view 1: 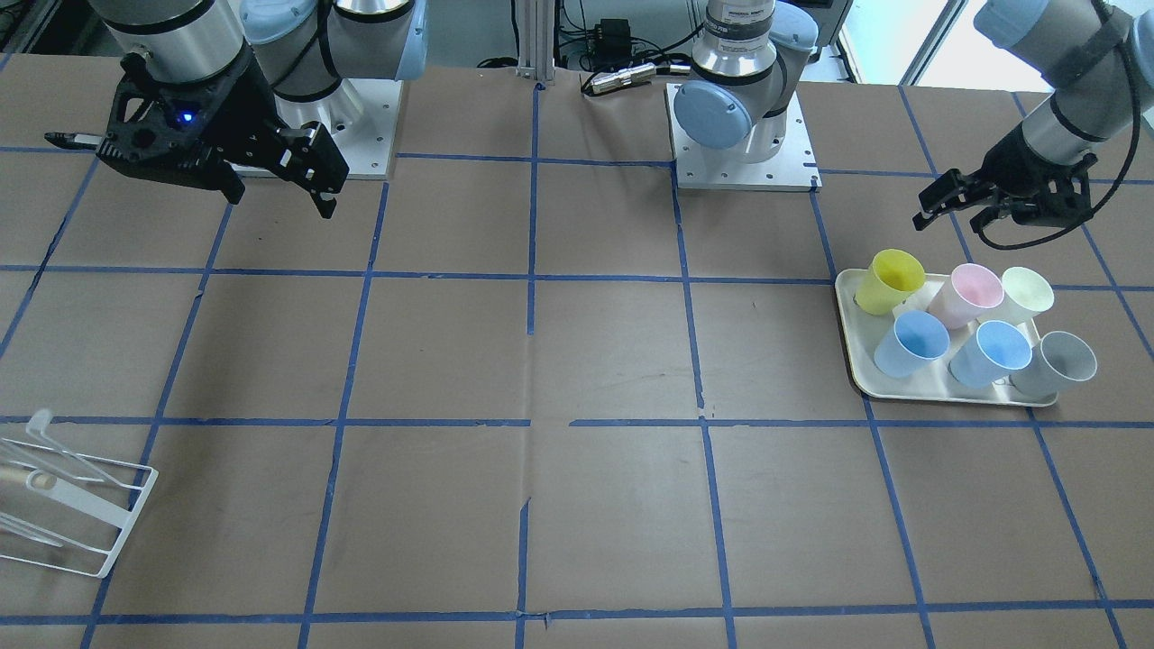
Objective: Transfer IKEA cup to right arm and place on rack
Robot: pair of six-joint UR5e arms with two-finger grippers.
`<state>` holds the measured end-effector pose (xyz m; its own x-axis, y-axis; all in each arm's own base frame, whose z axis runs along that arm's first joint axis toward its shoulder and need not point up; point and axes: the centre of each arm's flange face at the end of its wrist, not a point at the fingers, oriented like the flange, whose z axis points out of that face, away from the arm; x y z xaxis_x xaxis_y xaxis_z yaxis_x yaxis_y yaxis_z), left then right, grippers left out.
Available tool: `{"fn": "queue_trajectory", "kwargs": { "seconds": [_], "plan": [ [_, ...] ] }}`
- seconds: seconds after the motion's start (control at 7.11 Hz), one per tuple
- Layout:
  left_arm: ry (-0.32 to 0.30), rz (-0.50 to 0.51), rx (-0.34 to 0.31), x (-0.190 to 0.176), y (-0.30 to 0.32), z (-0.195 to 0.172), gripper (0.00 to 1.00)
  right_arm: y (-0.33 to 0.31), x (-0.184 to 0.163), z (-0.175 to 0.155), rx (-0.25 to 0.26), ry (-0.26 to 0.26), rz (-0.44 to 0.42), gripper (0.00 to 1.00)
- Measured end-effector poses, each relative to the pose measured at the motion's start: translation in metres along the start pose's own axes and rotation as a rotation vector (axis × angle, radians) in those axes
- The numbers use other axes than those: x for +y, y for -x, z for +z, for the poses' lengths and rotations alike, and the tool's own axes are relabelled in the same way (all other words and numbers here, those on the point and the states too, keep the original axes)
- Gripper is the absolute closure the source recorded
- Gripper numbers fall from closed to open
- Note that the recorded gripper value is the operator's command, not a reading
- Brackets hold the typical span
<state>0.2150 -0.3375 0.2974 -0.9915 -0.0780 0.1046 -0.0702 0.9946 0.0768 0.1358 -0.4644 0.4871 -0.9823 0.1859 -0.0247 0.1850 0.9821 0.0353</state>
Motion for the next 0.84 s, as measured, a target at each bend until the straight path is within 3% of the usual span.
{"fn": "queue_trajectory", "kwargs": {
  "seconds": [0.42,0.84],
  "plan": [
    [-0.027,-0.014,-0.002,-0.003,0.009,0.034,0.01,0.0,0.0,0.0,0.001,0.003,0.0,0.0],
    [-0.024,-0.163,0.009,-0.005,0.009,0.042,0.02,0.0,0.001,0.002,0.001,0.008,-0.001,0.0]
  ]
}}
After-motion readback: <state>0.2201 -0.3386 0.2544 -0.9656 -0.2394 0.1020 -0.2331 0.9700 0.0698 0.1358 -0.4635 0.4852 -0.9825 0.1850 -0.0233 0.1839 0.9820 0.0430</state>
